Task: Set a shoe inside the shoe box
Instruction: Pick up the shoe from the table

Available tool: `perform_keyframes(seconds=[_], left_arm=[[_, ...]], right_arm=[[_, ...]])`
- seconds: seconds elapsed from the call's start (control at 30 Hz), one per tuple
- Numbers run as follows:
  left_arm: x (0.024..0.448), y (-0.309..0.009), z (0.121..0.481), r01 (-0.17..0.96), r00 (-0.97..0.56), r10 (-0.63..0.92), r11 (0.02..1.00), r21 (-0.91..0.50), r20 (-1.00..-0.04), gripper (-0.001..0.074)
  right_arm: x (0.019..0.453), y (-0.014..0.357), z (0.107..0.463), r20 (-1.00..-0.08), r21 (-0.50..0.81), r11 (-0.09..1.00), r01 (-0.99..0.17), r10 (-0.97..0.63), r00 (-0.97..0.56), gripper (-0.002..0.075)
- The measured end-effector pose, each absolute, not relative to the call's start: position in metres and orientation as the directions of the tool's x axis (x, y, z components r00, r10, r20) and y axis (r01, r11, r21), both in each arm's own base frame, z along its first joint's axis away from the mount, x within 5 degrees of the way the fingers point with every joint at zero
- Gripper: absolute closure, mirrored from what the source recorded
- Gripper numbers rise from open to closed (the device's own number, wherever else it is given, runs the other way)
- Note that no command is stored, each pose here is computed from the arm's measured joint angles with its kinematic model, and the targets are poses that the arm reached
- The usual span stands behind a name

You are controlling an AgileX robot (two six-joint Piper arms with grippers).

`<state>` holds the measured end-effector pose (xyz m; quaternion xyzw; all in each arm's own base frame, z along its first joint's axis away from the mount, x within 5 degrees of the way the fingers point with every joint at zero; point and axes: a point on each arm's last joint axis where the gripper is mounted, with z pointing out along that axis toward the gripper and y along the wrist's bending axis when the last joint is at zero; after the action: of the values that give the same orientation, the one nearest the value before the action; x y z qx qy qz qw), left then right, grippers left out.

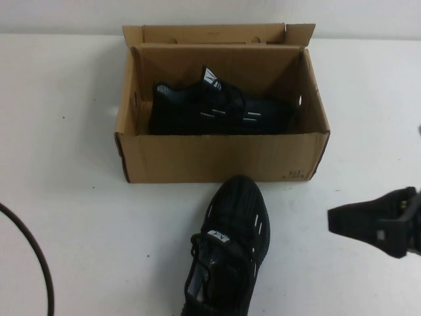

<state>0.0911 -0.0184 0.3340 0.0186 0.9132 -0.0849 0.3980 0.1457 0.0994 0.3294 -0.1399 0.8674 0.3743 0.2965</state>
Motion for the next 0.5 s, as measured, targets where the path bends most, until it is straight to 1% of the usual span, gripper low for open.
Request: perform_keyframes(seconds=[0.1, 0.2, 0.3, 0.43, 0.5], left_arm=[[0.091, -0.018, 0.334, 0.105, -0.684, -0.029, 0.985, -0.137, -0.729, 0.0737], [0.091, -0.019, 0.334, 0.105, -0.684, -0.030, 0.985, -0.138, -0.729, 0.0737], [0.091, -0.019, 0.334, 0.105, -0.686, -0.029, 0.985, -0.138, -0.727, 0.0737], [0.090, -0.019, 0.333, 0.106, -0.690, -0.026, 0.985, -0.137, -0.724, 0.0737], [0.090, -0.019, 0.333, 0.106, -0.690, -0.026, 0.985, -0.137, -0.724, 0.0737]], right_arm=[[0.152, 0.121, 0.334, -0.621, 0.562, 0.657, -0.503, -0.067, -0.781, 0.0705], [0.153, 0.150, 0.335, -0.601, 0.537, 0.654, -0.533, -0.147, -0.786, 0.0705], [0.155, 0.181, 0.331, -0.552, 0.485, 0.695, -0.531, -0.228, -0.802, 0.0704], [0.157, 0.219, 0.322, -0.488, 0.353, 0.791, -0.499, -0.299, -0.820, 0.0704], [0.159, 0.237, 0.318, -0.471, 0.295, 0.813, -0.503, -0.334, -0.816, 0.0704]])
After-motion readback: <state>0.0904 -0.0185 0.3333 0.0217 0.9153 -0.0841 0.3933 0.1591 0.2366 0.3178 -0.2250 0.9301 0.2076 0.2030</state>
